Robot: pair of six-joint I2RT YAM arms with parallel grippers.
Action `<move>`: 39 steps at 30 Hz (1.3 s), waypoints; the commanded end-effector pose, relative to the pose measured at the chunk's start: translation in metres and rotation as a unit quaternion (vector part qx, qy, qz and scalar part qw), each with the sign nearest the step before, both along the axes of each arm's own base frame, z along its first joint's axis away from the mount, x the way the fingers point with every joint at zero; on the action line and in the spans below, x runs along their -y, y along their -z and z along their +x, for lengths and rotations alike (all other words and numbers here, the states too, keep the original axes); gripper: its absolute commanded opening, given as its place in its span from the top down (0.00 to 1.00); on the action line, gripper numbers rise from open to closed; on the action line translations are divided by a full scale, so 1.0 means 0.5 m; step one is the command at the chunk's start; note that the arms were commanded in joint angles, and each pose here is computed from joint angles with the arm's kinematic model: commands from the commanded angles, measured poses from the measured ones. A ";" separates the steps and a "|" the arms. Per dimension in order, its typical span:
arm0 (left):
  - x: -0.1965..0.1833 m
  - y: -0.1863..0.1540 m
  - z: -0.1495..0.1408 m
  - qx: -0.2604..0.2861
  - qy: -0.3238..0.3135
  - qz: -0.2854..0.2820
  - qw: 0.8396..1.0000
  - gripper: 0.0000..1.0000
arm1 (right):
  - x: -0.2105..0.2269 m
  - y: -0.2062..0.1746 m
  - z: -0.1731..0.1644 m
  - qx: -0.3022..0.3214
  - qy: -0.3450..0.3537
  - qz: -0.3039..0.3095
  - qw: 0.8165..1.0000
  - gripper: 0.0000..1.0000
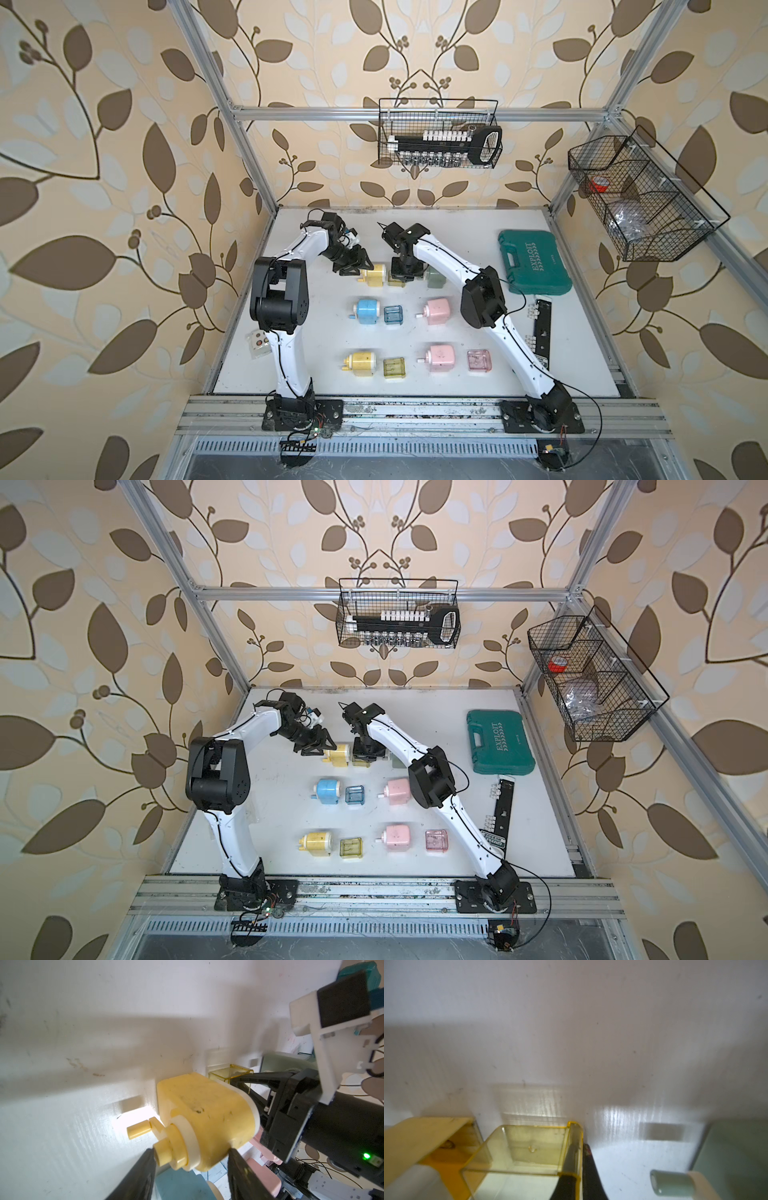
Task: Put the tray back into the pencil sharpener
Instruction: Close the container of the pencil sharpener.
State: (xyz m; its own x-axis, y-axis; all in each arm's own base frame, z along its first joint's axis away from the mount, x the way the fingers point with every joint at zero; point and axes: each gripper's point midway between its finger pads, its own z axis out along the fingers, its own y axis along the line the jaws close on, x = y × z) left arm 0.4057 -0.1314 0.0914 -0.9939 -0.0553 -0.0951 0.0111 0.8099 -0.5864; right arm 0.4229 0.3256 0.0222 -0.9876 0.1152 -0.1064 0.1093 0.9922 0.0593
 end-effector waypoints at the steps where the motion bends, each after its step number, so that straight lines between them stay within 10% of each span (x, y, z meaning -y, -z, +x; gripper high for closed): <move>1: 0.011 0.010 -0.008 -0.010 0.013 0.009 1.000 0.44 | -0.010 0.012 -0.002 -0.004 -0.003 0.003 1.000 0.92; 39: 0.015 0.016 -0.010 -0.013 0.018 0.011 1.000 0.44 | -0.074 -0.042 0.020 0.042 -0.039 0.069 0.996 0.97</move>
State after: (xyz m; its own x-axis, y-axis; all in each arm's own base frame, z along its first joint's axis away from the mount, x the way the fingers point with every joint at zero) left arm 0.4042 -0.1370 0.0911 -0.9947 -0.0416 -0.0938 0.0217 0.8085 -0.5881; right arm 0.4309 0.3497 0.0253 -0.9861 0.0812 -0.1450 0.0603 0.9879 0.1431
